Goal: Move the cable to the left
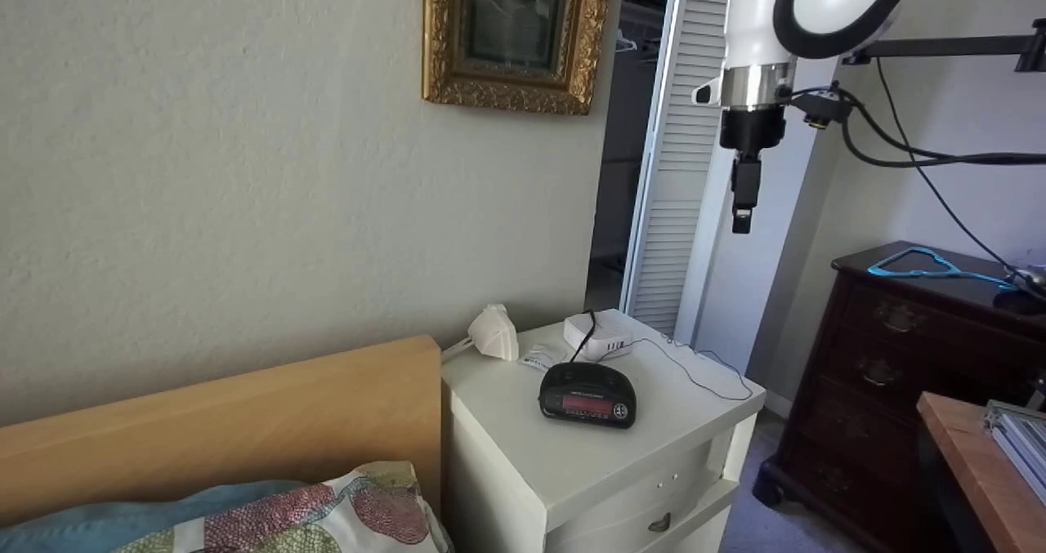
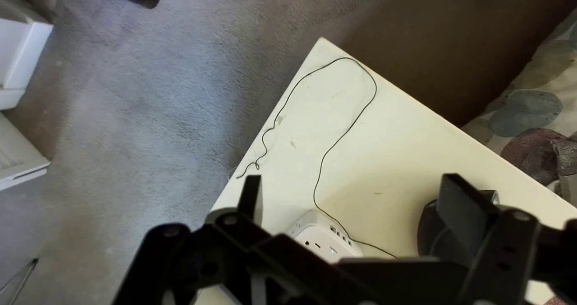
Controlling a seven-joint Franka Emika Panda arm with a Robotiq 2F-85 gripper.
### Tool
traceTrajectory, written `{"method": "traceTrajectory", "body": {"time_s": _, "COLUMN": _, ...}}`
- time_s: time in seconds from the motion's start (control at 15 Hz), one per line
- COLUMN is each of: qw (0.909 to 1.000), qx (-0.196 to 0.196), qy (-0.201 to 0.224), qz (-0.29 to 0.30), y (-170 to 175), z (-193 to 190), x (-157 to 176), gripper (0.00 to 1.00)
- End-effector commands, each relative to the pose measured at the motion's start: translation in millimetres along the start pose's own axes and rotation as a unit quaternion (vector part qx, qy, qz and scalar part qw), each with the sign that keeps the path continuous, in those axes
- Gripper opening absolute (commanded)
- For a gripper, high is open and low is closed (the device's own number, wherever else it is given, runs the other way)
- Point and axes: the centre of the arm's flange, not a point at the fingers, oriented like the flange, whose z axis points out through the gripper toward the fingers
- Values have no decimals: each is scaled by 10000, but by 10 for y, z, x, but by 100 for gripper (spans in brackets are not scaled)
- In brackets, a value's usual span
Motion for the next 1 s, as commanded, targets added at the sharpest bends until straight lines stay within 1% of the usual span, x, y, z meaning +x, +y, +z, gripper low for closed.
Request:
{"method": "traceTrajectory", "body": {"time_s": 0.0, "qw": 9961, "qx": 622, "qy": -167, "qz": 603, "y": 362, "z": 364, "x": 160, "gripper": 100}}
{"method": "traceTrajectory", "body": {"time_s": 0.13, "qw": 9917, "qx": 856, "qy": -178, "qz": 939, "y": 480, "z": 562, "x": 157, "gripper": 100}}
{"method": "traceTrajectory", "body": {"time_s": 0.2, "qw": 9900, "qx": 866, "qy": -159, "qz": 1100, "y": 525, "z": 658, "x": 162, "gripper": 100}}
{"method": "traceTrajectory", "body": {"time_s": 0.33, "qw": 9882, "qx": 598, "qy": -49, "qz": 1409, "y": 611, "z": 838, "x": 192, "gripper": 100}}
{"method": "traceTrajectory", "body": {"time_s": 0.4, "qw": 9862, "qx": 465, "qy": -3, "qz": 1592, "y": 639, "z": 916, "x": 210, "gripper": 100}}
{"method": "traceTrajectory", "body": {"time_s": 0.53, "qw": 9810, "qx": 323, "qy": 19, "qz": 1914, "y": 661, "z": 1081, "x": 269, "gripper": 100}}
{"method": "traceTrajectory", "body": {"time_s": 0.67, "qw": 9753, "qx": 318, "qy": 96, "qz": 2183, "y": 659, "z": 1246, "x": 312, "gripper": 100}}
{"method": "traceTrajectory", "body": {"time_s": 0.8, "qw": 9661, "qx": 238, "qy": 98, "qz": 2569, "y": 676, "z": 1404, "x": 349, "gripper": 100}}
{"method": "traceTrajectory", "body": {"time_s": 0.87, "qw": 9625, "qx": 268, "qy": -39, "qz": 2700, "y": 681, "z": 1436, "x": 373, "gripper": 100}}
{"method": "traceTrajectory", "body": {"time_s": 0.93, "qw": 9697, "qx": 339, "qy": 44, "qz": 2417, "y": 636, "z": 1348, "x": 247, "gripper": 100}}
